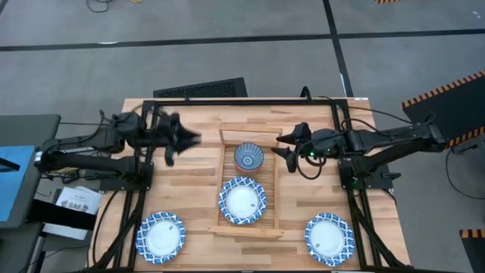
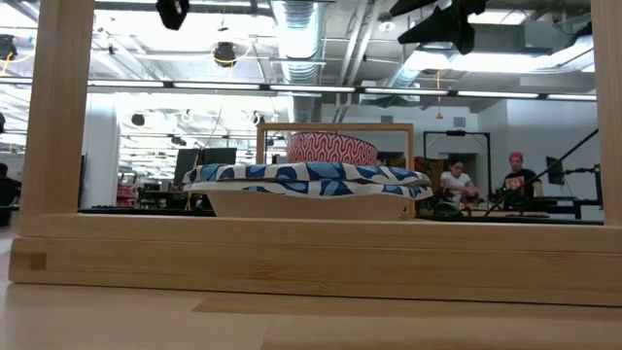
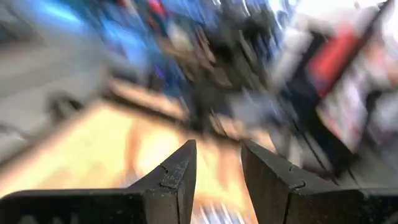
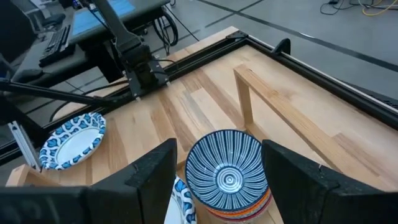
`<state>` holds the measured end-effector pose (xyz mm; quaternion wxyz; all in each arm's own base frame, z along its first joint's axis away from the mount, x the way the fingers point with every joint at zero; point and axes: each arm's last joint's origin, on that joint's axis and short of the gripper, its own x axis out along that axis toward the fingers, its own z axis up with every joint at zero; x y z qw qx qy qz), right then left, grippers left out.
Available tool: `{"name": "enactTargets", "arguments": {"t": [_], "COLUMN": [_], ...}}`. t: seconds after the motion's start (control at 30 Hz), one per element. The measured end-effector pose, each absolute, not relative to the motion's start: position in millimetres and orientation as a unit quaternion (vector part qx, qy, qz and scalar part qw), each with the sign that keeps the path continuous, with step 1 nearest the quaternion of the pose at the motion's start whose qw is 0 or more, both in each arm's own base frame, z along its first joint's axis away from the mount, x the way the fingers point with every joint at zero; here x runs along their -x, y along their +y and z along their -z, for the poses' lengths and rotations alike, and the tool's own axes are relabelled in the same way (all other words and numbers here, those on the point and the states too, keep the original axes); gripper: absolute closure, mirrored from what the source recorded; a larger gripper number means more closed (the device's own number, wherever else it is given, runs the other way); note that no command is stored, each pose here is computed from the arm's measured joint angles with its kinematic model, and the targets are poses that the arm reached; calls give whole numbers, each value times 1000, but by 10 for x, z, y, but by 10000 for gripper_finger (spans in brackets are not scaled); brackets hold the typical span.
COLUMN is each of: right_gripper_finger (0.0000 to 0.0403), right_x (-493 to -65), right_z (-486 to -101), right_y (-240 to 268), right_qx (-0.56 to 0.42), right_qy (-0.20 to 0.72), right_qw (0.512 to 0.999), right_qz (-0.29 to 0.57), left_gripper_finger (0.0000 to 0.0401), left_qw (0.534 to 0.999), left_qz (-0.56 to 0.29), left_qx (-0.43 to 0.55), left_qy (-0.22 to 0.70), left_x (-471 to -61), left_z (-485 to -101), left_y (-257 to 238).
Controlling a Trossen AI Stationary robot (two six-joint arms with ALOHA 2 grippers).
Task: Place and stack bowls onto a shelf
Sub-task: Stack the left blue patterned bowl on the blue patterned bowl on the shelf
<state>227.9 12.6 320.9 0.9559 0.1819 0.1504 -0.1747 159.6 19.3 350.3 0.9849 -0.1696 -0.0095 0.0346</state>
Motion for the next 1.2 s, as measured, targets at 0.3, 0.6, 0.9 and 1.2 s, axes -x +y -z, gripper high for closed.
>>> {"name": "enactTargets", "arguments": {"t": [0.3,0.6,0.9,1.2], "right_gripper_finger": [143,143,143,143], "right_x": [-2277,-2273,-2262,-2248], "right_z": [-3205,-3194,-3170,-3142], "right_y": [126,121,120,118], "right_qx": [-182,-178,-175,-170], "right_qy": [153,156,169,184], "right_qw": [956,954,952,949], "right_qz": [175,183,187,190], "left_gripper_finger": [290,290,290,285], "left_qw": [890,829,795,781], "left_qz": [117,174,127,118], "left_qx": [211,71,-48,4], "left_qy": [387,527,591,613], "left_x": [-1530,-1410,-1397,-1431], "left_z": [-3308,-2701,-2146,-1874], "left_y": [-373,-1153,-1434,-1485]}}
